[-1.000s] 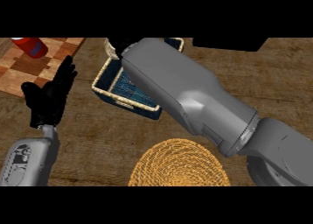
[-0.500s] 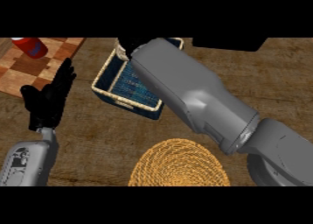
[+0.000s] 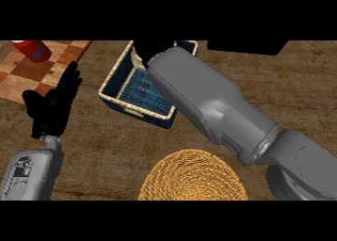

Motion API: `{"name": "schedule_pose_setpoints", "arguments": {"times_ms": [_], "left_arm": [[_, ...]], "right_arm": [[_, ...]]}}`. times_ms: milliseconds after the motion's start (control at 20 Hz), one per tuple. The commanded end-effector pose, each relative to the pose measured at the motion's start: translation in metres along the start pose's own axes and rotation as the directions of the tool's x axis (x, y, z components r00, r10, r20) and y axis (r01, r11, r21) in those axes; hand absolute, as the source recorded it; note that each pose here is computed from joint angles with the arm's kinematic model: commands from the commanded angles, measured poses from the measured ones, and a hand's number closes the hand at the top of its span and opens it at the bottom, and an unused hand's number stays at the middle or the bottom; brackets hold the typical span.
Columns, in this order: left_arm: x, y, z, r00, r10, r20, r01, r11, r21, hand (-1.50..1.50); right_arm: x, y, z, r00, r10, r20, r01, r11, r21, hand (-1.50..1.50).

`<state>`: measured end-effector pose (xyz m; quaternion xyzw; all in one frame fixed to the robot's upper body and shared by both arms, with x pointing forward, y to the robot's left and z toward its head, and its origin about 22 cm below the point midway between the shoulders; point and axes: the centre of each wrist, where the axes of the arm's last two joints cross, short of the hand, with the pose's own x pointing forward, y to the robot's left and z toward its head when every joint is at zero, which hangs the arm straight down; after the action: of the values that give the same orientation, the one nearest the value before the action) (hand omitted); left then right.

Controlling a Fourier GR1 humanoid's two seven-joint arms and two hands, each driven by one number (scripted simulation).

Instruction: Pick the cupcake from the placemat and place it in the basket

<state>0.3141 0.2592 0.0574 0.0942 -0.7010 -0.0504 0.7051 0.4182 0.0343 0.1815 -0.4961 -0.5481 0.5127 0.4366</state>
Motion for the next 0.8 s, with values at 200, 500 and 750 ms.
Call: {"name": "schedule_pose_setpoints", "arguments": {"times_ms": [200, 500, 750], "left_arm": [[0.009, -0.01, -0.002, 1.0, -0.001, 0.015, 0.001, 1.0, -0.002, 0.0], [0.003, 0.001, 0.003, 1.0, -0.002, 0.003, 0.002, 1.0, -0.008, 0.0], [-0.001, -0.006, 0.0, 1.0, -0.007, 0.02, 0.007, 1.0, 0.0, 0.0]], "right_arm": [[-0.008, 0.007, -0.002, 1.0, -0.005, -0.007, 0.006, 0.996, 0.084, 1.5], [-0.022, 0.024, -0.005, 0.997, -0.046, -0.057, 0.053, 0.989, 0.137, 1.5], [-0.008, 0.016, 0.001, 0.991, 0.011, -0.131, 0.017, 0.977, 0.213, 1.5]]}}
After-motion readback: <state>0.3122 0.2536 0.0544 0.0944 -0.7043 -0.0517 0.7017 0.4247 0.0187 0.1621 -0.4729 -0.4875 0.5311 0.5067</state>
